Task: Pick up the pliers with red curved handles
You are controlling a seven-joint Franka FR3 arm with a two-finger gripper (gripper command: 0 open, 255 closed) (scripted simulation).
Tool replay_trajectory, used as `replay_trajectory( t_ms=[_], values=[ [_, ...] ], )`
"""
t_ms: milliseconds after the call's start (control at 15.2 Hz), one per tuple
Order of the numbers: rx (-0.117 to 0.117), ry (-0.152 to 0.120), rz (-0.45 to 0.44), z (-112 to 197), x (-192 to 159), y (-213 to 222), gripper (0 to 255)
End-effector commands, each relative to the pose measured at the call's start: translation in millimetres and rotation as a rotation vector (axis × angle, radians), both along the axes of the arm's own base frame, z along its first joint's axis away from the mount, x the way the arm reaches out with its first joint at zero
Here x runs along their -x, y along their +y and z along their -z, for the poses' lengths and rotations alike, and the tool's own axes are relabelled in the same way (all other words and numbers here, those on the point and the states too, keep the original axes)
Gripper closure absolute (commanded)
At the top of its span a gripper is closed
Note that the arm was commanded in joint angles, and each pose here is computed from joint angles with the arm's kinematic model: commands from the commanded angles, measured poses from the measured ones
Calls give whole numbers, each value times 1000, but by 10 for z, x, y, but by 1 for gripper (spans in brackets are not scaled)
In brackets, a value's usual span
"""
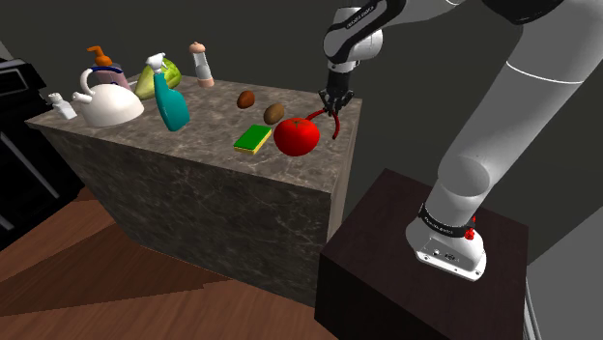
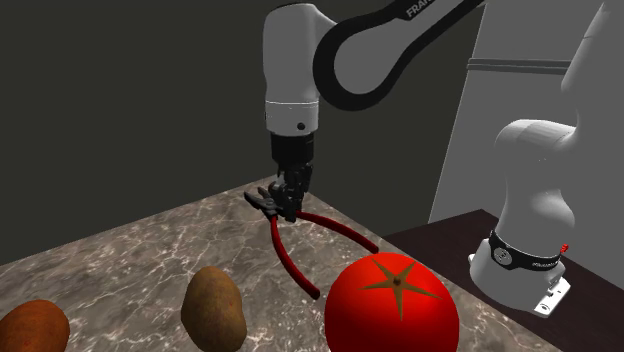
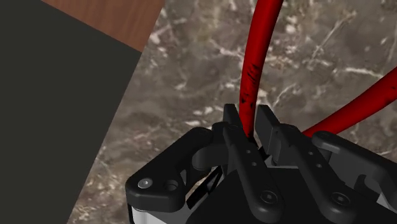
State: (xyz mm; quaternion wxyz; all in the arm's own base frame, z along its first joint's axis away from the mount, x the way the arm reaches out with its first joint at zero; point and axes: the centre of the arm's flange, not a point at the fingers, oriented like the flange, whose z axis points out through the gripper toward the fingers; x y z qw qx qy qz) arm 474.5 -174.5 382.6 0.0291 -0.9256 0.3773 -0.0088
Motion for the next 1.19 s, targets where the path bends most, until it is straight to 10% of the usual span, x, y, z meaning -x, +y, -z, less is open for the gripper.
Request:
replay_trajectory(
  t_ms=[0, 1122],
  values=[
    [-1, 6, 1, 22, -23, 0, 255],
    [-1, 6, 1, -778, -23, 0, 255]
  ],
)
